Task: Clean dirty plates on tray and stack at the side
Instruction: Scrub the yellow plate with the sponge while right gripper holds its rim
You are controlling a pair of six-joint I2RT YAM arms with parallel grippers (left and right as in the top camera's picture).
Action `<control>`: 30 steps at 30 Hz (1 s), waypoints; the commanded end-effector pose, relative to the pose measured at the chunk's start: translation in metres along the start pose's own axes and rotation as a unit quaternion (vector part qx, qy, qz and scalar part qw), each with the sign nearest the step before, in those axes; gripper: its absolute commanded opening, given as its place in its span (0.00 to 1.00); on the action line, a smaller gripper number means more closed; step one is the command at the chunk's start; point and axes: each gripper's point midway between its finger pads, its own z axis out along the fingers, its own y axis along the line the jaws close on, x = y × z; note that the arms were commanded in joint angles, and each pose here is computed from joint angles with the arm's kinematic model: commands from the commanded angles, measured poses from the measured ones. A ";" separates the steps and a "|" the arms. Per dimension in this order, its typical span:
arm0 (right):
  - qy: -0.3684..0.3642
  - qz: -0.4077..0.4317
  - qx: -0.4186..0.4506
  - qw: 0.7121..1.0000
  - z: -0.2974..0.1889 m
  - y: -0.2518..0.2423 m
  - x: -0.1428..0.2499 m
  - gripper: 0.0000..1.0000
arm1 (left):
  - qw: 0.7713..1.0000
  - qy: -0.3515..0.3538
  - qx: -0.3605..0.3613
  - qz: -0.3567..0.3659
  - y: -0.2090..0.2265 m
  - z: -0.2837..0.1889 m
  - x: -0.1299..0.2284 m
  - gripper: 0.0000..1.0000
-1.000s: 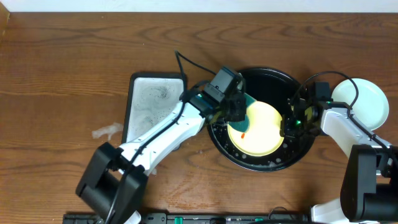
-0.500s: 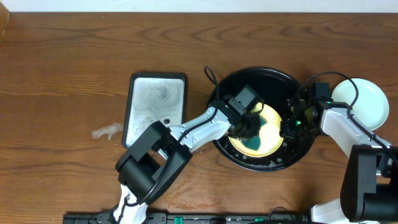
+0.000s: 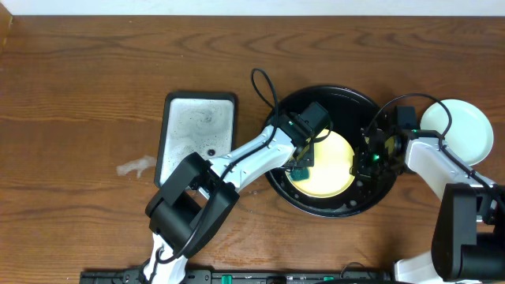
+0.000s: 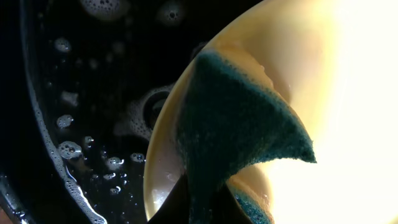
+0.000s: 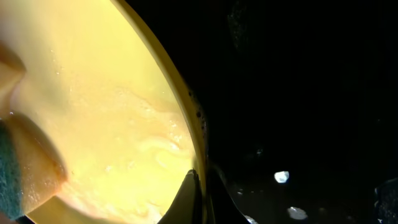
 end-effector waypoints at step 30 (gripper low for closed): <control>0.000 0.011 0.032 0.999 0.001 -0.014 0.001 0.01 | 0.991 -0.025 -0.117 0.062 0.032 0.030 0.018 0.07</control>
